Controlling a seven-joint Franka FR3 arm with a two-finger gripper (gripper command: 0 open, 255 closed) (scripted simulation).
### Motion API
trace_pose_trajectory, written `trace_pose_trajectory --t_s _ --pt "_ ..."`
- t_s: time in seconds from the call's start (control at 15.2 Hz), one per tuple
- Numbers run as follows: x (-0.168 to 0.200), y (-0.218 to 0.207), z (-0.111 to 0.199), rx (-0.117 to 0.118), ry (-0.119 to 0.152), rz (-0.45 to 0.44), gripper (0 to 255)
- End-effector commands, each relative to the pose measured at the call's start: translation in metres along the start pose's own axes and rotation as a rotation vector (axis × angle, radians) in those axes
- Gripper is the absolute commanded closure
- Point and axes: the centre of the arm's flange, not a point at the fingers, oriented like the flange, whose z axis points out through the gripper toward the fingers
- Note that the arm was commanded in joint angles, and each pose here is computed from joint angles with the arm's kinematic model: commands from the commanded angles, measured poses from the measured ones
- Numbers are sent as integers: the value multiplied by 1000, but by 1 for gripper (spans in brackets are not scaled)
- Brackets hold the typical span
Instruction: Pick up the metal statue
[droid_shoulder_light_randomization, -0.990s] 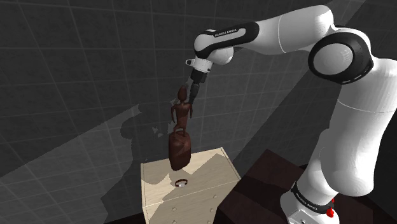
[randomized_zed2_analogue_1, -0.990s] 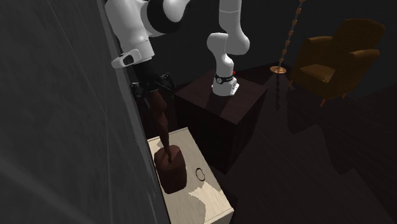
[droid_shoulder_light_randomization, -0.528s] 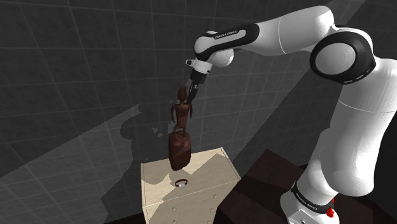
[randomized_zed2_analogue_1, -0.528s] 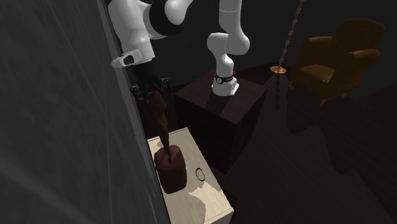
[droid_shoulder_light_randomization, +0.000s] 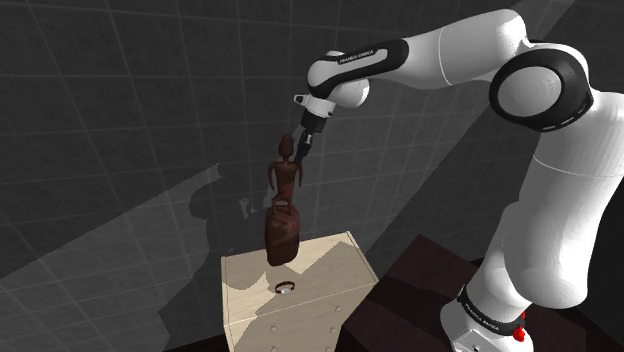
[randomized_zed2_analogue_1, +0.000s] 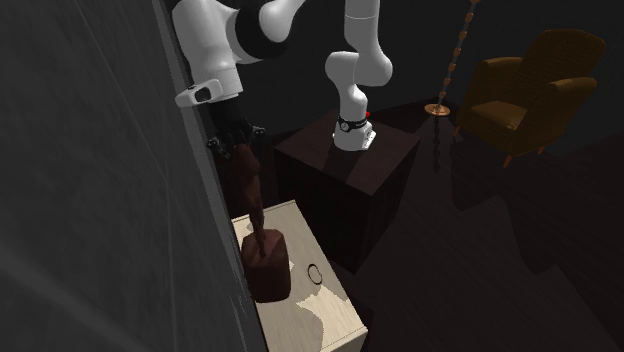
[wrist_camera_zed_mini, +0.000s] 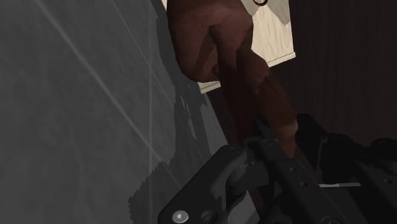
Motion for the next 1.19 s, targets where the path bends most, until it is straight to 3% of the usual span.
trace_pose_trajectory --t_s 0.0,1.12 --pt "7 7 41 28 -49 27 255" --pt "31 -6 -34 28 -49 27 255"
